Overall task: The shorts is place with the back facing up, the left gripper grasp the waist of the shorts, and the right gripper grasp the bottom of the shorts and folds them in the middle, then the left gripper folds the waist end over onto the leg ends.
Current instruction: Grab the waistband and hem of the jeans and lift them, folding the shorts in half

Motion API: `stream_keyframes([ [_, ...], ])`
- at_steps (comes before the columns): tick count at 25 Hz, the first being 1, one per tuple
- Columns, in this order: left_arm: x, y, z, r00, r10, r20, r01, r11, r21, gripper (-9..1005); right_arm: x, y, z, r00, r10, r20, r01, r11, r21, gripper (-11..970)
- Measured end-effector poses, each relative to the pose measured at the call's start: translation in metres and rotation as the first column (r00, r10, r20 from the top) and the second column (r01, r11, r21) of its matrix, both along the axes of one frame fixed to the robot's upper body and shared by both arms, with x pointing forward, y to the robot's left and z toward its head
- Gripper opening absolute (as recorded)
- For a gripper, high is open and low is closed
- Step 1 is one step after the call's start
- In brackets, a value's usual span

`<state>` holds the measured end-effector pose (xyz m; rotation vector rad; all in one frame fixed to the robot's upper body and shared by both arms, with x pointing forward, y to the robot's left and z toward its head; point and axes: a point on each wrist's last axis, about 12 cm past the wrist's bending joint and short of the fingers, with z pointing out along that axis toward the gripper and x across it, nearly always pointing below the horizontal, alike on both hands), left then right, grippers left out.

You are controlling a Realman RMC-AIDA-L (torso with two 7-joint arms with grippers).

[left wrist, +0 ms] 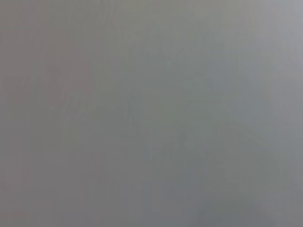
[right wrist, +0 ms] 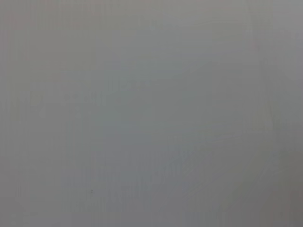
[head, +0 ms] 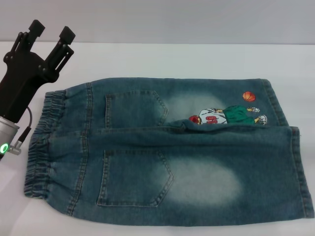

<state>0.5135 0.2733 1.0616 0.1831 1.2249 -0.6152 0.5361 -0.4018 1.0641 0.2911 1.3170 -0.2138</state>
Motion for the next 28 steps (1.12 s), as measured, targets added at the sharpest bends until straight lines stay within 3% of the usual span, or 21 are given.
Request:
stream_keyframes([
  [28,0.0063,0.0031,0.0018,0.999,0.041,-0.006,-0.041,0.999,-0.012,811,0.0,0.0,0.0,1.0,0.0,0.0,0.0,1.0,0.0,577],
])
